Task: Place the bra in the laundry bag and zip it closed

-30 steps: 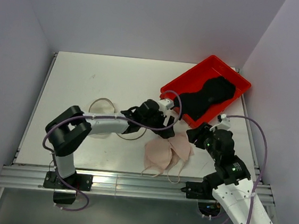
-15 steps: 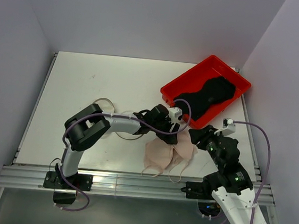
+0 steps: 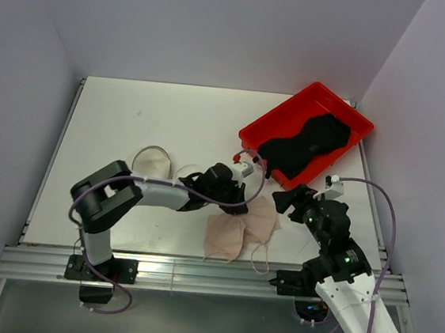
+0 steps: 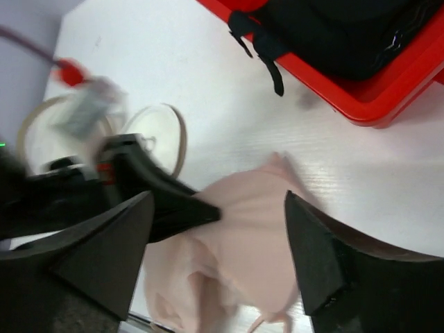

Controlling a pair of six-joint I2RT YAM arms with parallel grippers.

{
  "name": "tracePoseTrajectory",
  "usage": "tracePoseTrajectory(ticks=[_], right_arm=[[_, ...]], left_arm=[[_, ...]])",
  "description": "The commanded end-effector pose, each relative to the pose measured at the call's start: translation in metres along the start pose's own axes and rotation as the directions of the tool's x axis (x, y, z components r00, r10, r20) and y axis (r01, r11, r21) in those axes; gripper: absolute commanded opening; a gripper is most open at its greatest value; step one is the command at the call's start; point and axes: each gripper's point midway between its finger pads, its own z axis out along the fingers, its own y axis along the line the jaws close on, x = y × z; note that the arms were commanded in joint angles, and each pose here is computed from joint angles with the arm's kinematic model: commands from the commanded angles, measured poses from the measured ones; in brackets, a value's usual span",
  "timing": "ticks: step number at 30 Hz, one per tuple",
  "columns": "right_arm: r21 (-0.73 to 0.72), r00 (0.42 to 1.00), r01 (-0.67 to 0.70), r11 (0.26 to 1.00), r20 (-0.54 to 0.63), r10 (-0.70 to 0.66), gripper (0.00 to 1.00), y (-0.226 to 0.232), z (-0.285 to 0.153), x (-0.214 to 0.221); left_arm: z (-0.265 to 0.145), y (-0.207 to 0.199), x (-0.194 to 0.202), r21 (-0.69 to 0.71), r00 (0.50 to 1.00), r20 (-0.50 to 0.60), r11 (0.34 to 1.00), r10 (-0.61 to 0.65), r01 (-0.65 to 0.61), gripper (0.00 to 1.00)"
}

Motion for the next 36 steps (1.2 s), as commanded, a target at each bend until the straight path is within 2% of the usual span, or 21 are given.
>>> tracePoseTrajectory(ticks=[1, 2, 5, 8, 13, 16, 17, 18, 19, 20, 21, 24, 26, 28, 29, 36], right_arm=[[-0.026, 1.0, 0.021, 0.999, -0.016, -0.021, 0.87, 0.006, 0.014, 0.002], [-0.042, 0.999, 0.026, 0.999, -0.032, -0.027, 0.93, 0.009, 0.016, 0.005], [-0.092, 0.998, 0.054, 0.994, -0.039, -0.058, 0.96, 0.02, 0.025, 0.003], [-0.161, 0.992, 0.083, 0.983, -0.081, -0.097, 0.97, 0.034, 0.033, 0.007], [-0.362, 0.976, 0.082, 0.929, -0.159, -0.148, 0.94, 0.073, 0.026, 0.018], [-0.453, 0.97, 0.055, 0.89, -0.185, -0.155, 0.83, 0.092, 0.018, 0.02], [-0.466, 0.972, 0.052, 0.883, -0.179, -0.152, 0.51, 0.095, 0.017, 0.019], [-0.479, 0.975, 0.053, 0.876, -0.164, -0.148, 0.35, 0.099, 0.016, 0.015], [-0.484, 0.976, 0.052, 0.874, -0.16, -0.146, 0.23, 0.102, 0.014, 0.012], [-0.492, 0.979, 0.061, 0.869, -0.14, -0.148, 0.06, 0.107, 0.012, 0.005], [-0.491, 0.979, 0.068, 0.868, -0.134, -0.152, 0.01, 0.108, 0.012, 0.001], [-0.504, 0.978, 0.125, 0.854, -0.084, -0.193, 0.0, 0.122, 0.008, -0.019], [-0.52, 0.969, 0.194, 0.832, -0.031, -0.246, 0.0, 0.136, 0.005, -0.039], [-0.536, 0.957, 0.259, 0.804, 0.028, -0.289, 0.0, 0.15, -0.001, -0.059], [-0.532, 0.952, 0.266, 0.804, 0.016, -0.304, 0.0, 0.151, 0.003, -0.06], [-0.614, 0.922, 0.344, 0.71, 0.077, -0.38, 0.0, 0.188, -0.01, -0.088]], left_arm=[[-0.042, -0.04, -0.064, 0.084, 0.964, 0.264, 0.996, -0.003, -0.02, 0.0], [-0.047, -0.038, -0.06, 0.084, 0.961, 0.278, 0.996, -0.016, -0.008, 0.0], [-0.072, -0.044, -0.066, 0.1, 0.937, 0.348, 0.995, -0.026, -0.01, 0.0], [-0.096, -0.051, -0.072, 0.114, 0.914, 0.405, 0.993, -0.03, -0.018, 0.0], [-0.125, -0.06, -0.081, 0.128, 0.883, 0.469, 0.991, -0.027, -0.038, 0.0], [-0.136, -0.064, -0.086, 0.132, 0.87, 0.493, 0.99, -0.026, -0.045, 0.0], [-0.137, -0.066, -0.086, 0.139, 0.87, 0.493, 0.989, -0.025, -0.05, 0.01], [-0.141, -0.069, -0.088, 0.146, 0.865, 0.501, 0.988, -0.025, -0.055, 0.07], [-0.143, -0.069, -0.087, 0.148, 0.865, 0.501, 0.987, -0.027, -0.055, 0.15], [-0.145, -0.07, -0.087, 0.149, 0.863, 0.504, 0.987, -0.022, -0.062, 0.34], [-0.152, -0.072, -0.089, 0.151, 0.857, 0.515, 0.986, -0.016, -0.072, 0.43], [-0.165, -0.072, -0.086, 0.133, 0.853, 0.522, 0.987, 0.007, -0.09, 0.71], [-0.171, -0.07, -0.082, 0.113, 0.859, 0.512, 0.989, 0.022, -0.093, 0.81], [-0.186, -0.072, -0.082, 0.108, 0.845, 0.534, 0.988, 0.035, -0.109, 0.86], [-0.195, -0.073, -0.081, 0.104, 0.84, 0.541, 0.988, 0.037, -0.11, 0.9], [-0.219, -0.053, -0.066, -0.01, 0.841, 0.533, 0.995, 0.093, -0.104, 0.99]])
